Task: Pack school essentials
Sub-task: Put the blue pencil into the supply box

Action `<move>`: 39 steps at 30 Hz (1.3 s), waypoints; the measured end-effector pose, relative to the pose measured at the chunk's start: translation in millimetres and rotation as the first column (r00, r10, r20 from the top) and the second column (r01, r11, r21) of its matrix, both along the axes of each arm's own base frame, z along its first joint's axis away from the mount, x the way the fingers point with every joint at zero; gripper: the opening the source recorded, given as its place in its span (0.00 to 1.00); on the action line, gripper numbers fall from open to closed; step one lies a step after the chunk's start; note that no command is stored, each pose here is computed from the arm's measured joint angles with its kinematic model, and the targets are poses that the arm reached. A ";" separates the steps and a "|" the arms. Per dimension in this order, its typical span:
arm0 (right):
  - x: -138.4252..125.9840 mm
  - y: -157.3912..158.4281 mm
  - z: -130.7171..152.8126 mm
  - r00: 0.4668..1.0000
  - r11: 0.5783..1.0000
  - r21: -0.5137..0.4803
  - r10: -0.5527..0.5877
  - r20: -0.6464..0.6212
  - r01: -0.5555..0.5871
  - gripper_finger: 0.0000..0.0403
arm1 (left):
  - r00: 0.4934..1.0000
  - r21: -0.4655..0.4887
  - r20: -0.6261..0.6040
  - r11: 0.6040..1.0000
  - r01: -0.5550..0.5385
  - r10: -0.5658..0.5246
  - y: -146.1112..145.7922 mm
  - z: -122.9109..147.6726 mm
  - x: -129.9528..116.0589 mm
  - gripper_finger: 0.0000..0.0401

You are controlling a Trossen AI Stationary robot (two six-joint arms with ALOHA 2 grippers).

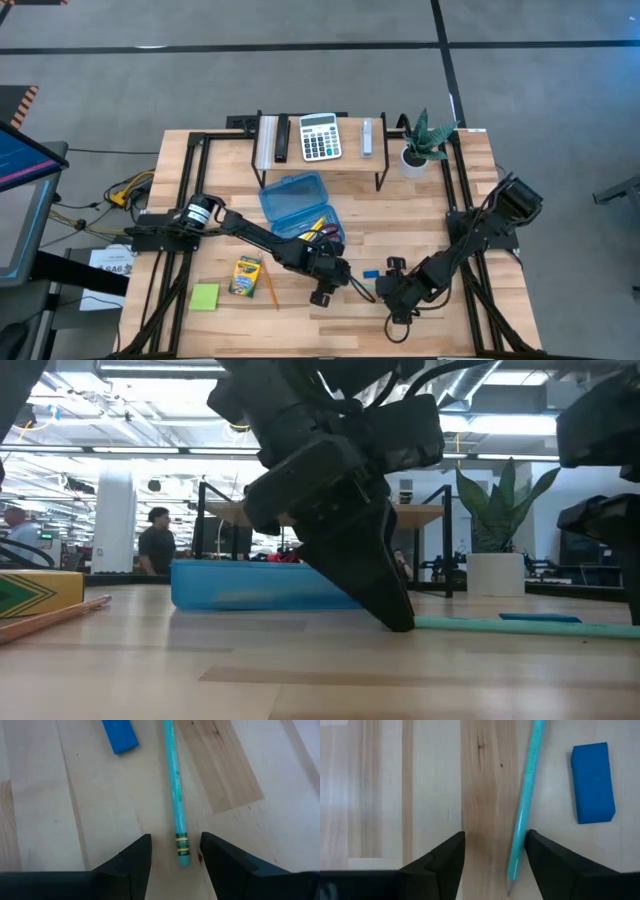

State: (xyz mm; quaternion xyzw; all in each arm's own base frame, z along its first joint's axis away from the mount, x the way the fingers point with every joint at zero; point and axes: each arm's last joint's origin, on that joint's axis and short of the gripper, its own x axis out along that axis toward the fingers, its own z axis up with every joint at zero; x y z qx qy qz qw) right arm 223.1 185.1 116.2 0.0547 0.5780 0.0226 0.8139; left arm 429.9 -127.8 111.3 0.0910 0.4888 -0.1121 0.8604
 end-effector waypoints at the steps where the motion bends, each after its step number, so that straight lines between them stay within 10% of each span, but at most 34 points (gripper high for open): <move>1: -1.0 -0.8 -0.4 1.000 1.000 -0.011 0.000 -0.011 0.000 0.56 | 1.000 -0.001 0.000 1.000 -0.002 0.002 0.0 -0.2 0.1 0.41; 23: 3.1 -16.9 1.0 0.997 0.999 -0.051 -0.011 -0.072 0.007 0.04 | 0.999 -0.059 -0.034 0.998 -0.038 0.036 -2.3 -2.2 -2.1 0.01; 39: 27.5 -10.8 31.4 0.993 0.989 -0.111 0.084 -0.079 -0.093 0.00 | 0.999 -0.027 0.003 0.999 -0.047 0.047 -13.9 39.7 -18.4 0.00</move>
